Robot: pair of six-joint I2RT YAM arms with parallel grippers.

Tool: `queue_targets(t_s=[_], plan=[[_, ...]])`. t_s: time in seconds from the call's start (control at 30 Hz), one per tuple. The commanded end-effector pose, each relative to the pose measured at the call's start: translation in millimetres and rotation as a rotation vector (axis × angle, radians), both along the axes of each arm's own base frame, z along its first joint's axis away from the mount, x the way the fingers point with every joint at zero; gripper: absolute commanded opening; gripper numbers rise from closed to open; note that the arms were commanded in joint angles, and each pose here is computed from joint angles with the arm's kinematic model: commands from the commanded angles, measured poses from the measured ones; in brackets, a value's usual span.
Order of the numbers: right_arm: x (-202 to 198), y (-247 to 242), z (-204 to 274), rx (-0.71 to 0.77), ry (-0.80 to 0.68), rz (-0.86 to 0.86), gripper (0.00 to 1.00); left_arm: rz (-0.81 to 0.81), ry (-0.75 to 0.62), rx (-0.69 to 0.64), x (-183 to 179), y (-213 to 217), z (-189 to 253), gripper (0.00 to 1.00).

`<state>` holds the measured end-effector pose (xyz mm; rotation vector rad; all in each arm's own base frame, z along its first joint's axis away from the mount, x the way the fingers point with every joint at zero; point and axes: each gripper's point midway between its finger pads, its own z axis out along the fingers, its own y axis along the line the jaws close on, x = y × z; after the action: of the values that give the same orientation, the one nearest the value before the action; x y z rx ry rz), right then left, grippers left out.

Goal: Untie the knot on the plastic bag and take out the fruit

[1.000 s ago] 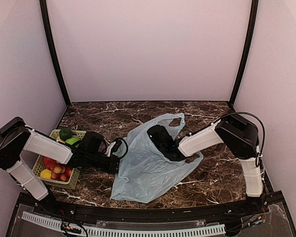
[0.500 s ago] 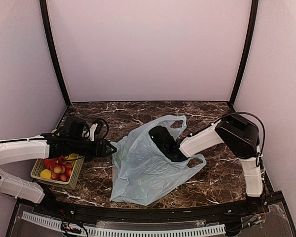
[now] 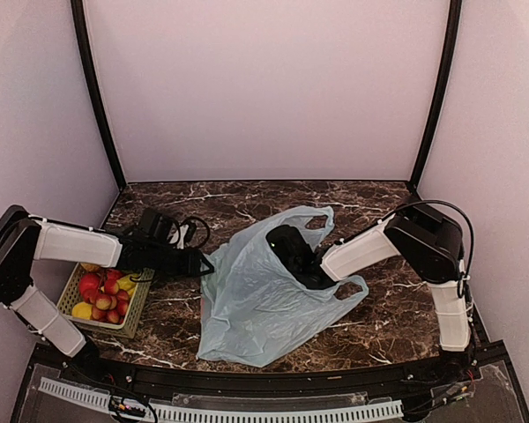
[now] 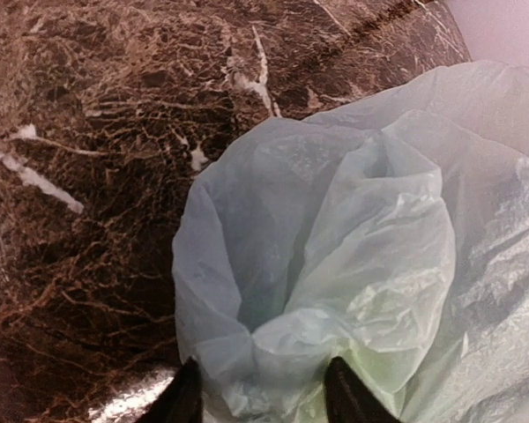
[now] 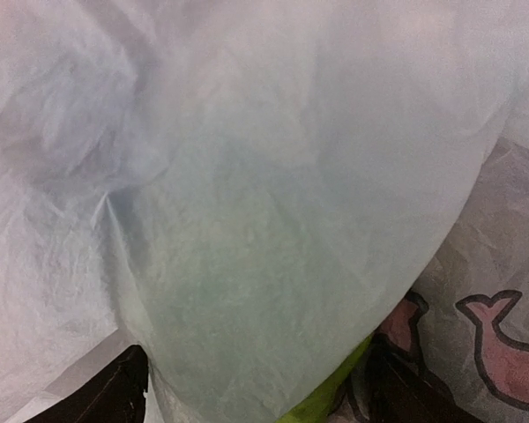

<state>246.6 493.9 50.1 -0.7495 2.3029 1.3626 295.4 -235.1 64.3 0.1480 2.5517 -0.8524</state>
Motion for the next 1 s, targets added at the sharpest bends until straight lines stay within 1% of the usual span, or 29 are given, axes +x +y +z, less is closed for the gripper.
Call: queue_targets(t_s=[0.0,0.13,0.23,0.4,0.7,0.77,0.87,0.97], plan=[[5,2,19,0.036,-0.023,0.001,0.83,-0.019,-0.012,-0.07,6,-12,7,0.36],[6,7,18,0.044,-0.017,0.012,0.83,-0.015,0.026,-0.12,-3,-16,-3,0.22],[7,10,17,0.05,-0.016,0.02,0.85,-0.015,0.042,-0.137,-10,-20,-11,0.17],[8,13,14,0.048,-0.013,0.025,0.87,-0.032,0.052,-0.151,-15,-31,-14,0.14],[9,16,-1,0.033,0.008,0.027,0.87,-0.054,0.057,-0.172,-21,-46,-14,0.09],[10,16,-2,0.029,0.011,0.023,0.84,-0.057,0.058,-0.175,-22,-48,-13,0.08],[10,13,-1,0.027,0.007,0.01,0.7,-0.049,0.039,-0.154,-22,-43,-10,0.04],[10,7,4,0.032,-0.001,-0.007,0.59,-0.032,0.011,-0.119,-18,-37,-7,0.01]])
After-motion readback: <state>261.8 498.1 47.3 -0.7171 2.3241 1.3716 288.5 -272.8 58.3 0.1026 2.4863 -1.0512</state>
